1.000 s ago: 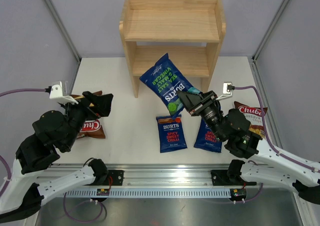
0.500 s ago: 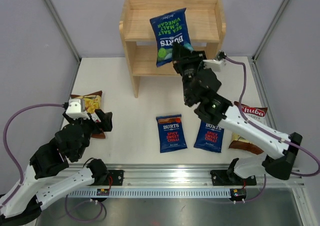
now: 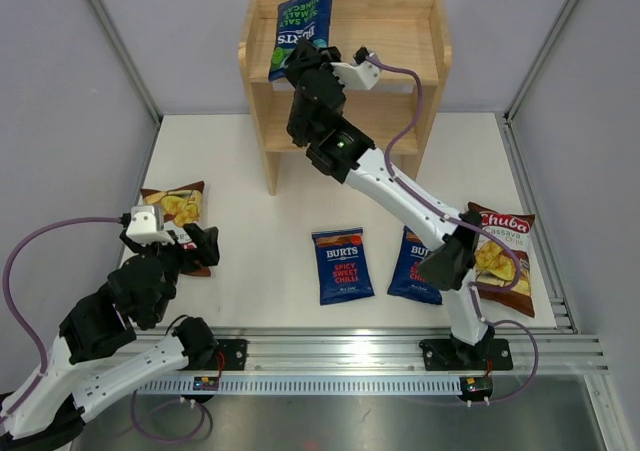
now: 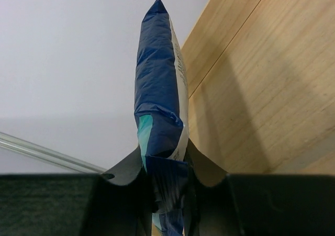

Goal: Place and organize the chips bags onto the shelf

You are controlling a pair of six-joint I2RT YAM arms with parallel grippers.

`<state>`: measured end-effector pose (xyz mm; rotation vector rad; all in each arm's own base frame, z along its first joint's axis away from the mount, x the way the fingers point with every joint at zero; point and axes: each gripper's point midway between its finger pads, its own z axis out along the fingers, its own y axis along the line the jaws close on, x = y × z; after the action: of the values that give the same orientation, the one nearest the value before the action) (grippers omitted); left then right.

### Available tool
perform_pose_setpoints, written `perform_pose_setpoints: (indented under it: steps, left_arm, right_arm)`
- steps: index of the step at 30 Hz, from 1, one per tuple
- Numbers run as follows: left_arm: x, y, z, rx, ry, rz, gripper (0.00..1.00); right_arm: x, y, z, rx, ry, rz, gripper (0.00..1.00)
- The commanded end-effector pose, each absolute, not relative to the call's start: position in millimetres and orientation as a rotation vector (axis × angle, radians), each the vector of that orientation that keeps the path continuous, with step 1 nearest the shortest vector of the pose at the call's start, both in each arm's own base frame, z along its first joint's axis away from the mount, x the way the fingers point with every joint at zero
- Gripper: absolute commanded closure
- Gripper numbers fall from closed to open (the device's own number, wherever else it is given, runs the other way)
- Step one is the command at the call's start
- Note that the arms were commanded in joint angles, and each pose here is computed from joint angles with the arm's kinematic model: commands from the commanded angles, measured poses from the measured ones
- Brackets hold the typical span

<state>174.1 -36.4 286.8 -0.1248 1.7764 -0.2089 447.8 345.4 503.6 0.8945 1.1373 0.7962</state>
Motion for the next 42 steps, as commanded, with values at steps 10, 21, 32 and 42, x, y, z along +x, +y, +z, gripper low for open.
perform_pose_setpoints:
  steps: [10, 21, 32, 42]
  left_arm:
    - [175, -33, 297, -0.166, 1.722, -0.242, 0.01]
    - [174, -32, 297, -0.165, 1.723, -0.246, 0.01]
    - [175, -33, 294, -0.163, 1.736, -0.231, 0.01]
    - [176, -33, 292, -0.166, 1.748, -0.214, 0.01]
  right_arm:
    - [481, 368, 484, 0.89, 1.14, 0.734, 0.82]
    - [489, 389, 484, 0.814, 1.165, 0.825, 0.78]
    - [483, 377, 484, 0.798, 1.212, 0.755, 0.37]
    - [486, 355, 498, 0.638, 1.27, 0.666, 0.32]
